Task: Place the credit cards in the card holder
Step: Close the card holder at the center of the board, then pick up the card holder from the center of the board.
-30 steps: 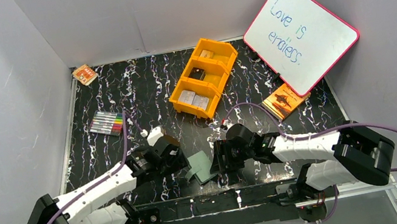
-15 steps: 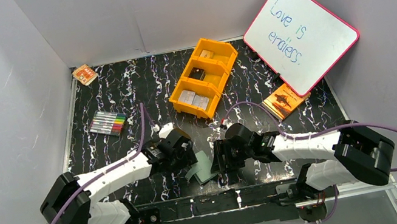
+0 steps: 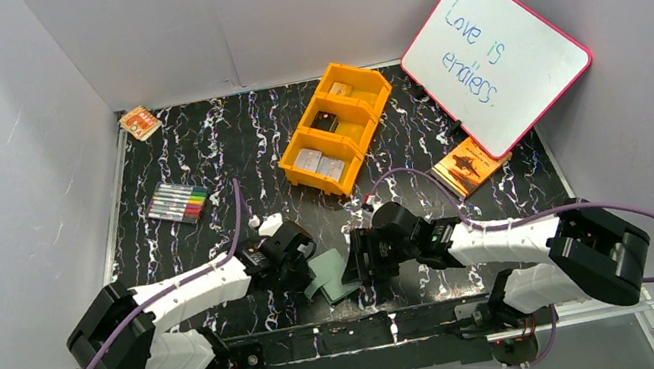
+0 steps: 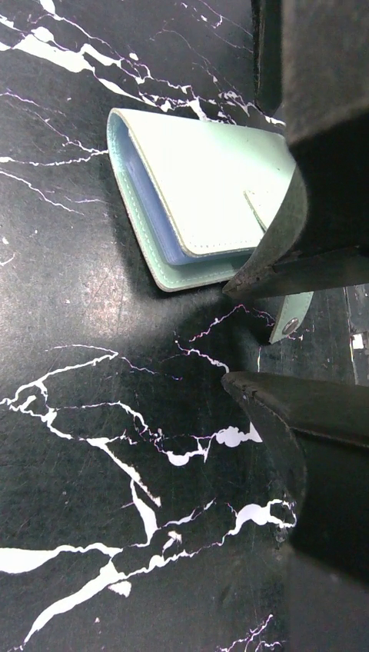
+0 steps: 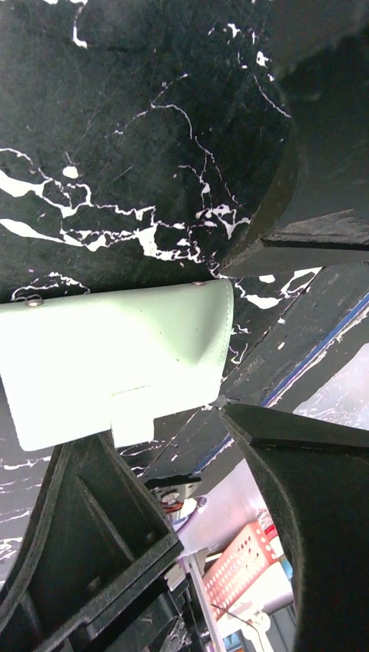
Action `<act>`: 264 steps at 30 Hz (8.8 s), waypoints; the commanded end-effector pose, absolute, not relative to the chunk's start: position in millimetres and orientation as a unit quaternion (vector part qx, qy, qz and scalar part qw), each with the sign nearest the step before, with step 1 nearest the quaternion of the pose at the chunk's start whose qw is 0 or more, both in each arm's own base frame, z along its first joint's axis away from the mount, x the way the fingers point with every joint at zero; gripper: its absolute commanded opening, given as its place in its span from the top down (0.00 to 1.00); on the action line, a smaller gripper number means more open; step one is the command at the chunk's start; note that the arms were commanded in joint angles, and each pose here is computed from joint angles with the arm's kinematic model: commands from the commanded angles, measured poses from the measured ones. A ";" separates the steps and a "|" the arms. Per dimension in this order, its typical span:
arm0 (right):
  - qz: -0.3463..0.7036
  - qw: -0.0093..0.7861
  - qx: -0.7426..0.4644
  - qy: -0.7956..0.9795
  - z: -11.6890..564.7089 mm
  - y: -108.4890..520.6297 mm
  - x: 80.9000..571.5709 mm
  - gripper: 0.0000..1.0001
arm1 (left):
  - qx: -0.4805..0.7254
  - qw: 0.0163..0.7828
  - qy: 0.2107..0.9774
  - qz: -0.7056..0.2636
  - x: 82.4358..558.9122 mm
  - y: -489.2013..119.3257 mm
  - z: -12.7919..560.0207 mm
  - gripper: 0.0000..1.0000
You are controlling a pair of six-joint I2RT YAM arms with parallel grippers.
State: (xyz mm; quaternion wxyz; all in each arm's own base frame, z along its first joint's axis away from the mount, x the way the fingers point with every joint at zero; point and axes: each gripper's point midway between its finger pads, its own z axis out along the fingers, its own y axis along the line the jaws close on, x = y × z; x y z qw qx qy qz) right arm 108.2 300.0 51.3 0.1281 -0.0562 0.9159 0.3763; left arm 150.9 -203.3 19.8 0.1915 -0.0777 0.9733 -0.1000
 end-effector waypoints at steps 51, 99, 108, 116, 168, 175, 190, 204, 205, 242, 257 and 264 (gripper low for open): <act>0.383 0.138 -0.046 0.912 57.4 302.5 117.8 0.33 | -0.053 0.177 0.982 -0.037 150.7 -191.8 5.1 0.41; 0.484 0.030 0.031 0.874 23.2 342.3 114.4 0.70 | -0.092 0.139 0.985 -0.044 113.9 -163.3 -30.3 0.49; 0.475 0.063 -0.005 0.878 36.1 340.7 119.6 1.00 | -0.094 0.176 0.978 -0.059 132.0 -172.9 0.7 0.44; 0.398 0.156 -0.082 0.900 71.3 310.9 133.2 1.00 | -0.118 0.285 0.947 -0.092 177.7 -183.6 108.8 0.31; -0.308 0.798 -0.331 0.399 443.1 216.0 257.1 1.00 | -0.112 0.519 0.687 -0.496 261.5 -310.2 456.1 0.09; -0.308 0.799 -0.328 0.399 445.0 216.5 256.5 1.00 | -0.132 0.532 0.664 -0.508 264.0 -304.4 469.8 0.17; -0.309 0.795 -0.324 0.410 447.9 215.4 254.1 1.00 | -0.129 0.529 0.672 -0.502 265.1 -306.7 461.1 0.97; 0.061 0.679 -0.442 0.583 395.3 278.2 200.0 0.25 | -0.111 0.622 0.678 -0.377 238.0 -205.1 453.8 1.00; 0.105 0.675 -0.431 0.590 403.8 282.7 193.4 0.25 | -0.086 0.624 0.681 -0.374 229.5 -200.4 450.6 1.00; 0.742 0.344 -0.350 0.457 464.0 325.1 70.4 0.32 | 0.313 0.561 0.539 -0.545 62.9 -208.6 480.5 1.00; 0.751 0.393 -0.304 0.435 482.2 315.0 77.8 1.00 | 0.256 0.534 0.540 -0.598 72.9 -227.8 466.6 0.21; 0.748 0.403 -0.290 0.440 481.1 315.5 83.5 1.00 | 0.211 0.545 0.548 -0.599 95.2 -238.1 464.7 0.22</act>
